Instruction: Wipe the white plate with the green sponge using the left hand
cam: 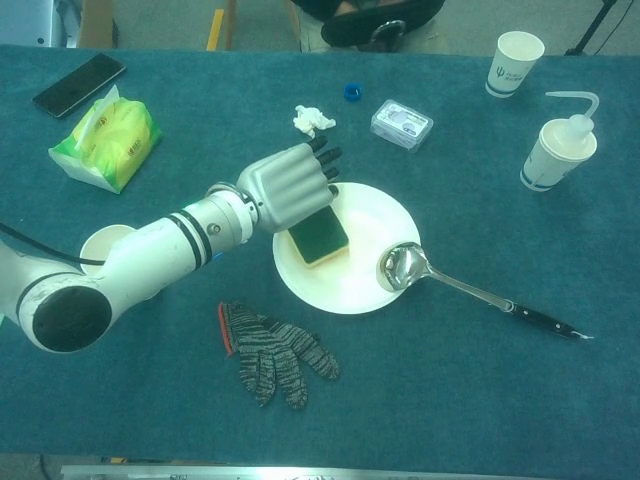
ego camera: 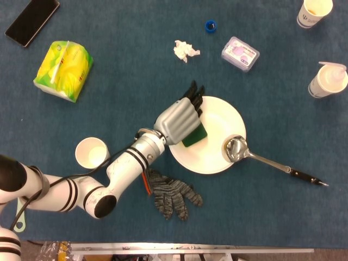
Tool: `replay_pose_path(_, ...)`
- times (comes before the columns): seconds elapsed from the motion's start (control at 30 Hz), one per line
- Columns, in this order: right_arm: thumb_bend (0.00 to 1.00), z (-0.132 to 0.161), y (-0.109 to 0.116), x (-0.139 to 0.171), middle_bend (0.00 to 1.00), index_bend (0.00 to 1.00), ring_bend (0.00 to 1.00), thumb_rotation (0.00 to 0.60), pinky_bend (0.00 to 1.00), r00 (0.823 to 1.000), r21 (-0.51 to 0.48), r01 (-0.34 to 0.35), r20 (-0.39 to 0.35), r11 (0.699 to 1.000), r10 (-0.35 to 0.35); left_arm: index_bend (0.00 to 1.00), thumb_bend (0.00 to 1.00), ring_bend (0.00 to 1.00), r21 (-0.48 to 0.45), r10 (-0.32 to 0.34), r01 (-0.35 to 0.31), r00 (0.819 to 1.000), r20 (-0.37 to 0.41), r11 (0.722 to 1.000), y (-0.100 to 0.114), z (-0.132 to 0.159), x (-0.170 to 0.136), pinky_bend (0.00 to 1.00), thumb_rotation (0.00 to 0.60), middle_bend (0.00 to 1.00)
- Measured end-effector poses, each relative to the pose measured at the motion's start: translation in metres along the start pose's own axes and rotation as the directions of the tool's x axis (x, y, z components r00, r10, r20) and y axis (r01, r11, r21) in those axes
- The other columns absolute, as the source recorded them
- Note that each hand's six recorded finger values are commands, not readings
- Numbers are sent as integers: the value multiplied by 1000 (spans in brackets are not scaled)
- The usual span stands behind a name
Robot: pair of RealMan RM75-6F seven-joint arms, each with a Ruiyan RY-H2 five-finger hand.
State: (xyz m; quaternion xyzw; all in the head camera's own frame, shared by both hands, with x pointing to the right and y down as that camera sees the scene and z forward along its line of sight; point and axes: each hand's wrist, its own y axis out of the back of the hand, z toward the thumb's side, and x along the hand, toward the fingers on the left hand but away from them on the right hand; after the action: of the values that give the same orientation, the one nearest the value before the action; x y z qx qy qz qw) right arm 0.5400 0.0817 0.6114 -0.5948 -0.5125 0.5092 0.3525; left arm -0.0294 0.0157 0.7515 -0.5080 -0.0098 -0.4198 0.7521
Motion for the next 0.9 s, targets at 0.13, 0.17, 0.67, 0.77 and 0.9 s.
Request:
replay_pose_path(0.13, 262, 1, 0, 0, 293, 299, 200, 600, 322, 1000, -1, 0, -3, 1000, 0, 341, 285, 53, 10, -13, 14, 999, -43, 1000, -7, -13, 4, 79, 600, 202)
replay_pose_path(0.17, 262, 1, 0, -1, 293, 299, 200, 600, 322, 1000, -1, 0, -5, 1000, 0, 341, 285, 53, 7, -16, 16, 998, -54, 1000, -8, -16, 5, 79, 600, 202)
replay_pose_path(0.67, 261, 6, -1, 0, 293, 299, 200, 600, 322, 1000, -4, -2, -16, 1000, 2, 341, 285, 53, -118, -55, 36, 984, -167, 992, -20, -67, -17, 79, 600, 201)
replay_pose_path(0.77, 262, 7, -1, 1, 293, 299, 200, 600, 322, 1000, -4, -1, -20, 1000, 1, 337, 285, 54, -158, -91, 62, 979, -180, 986, -31, -74, -24, 79, 600, 201)
replay_pose_path(0.9, 262, 9, -1, 1, 293, 299, 200, 600, 322, 1000, -3, -2, -25, 1000, 2, 295, 285, 46, -212, -155, 114, 970, -185, 970, -47, -78, -31, 79, 600, 195)
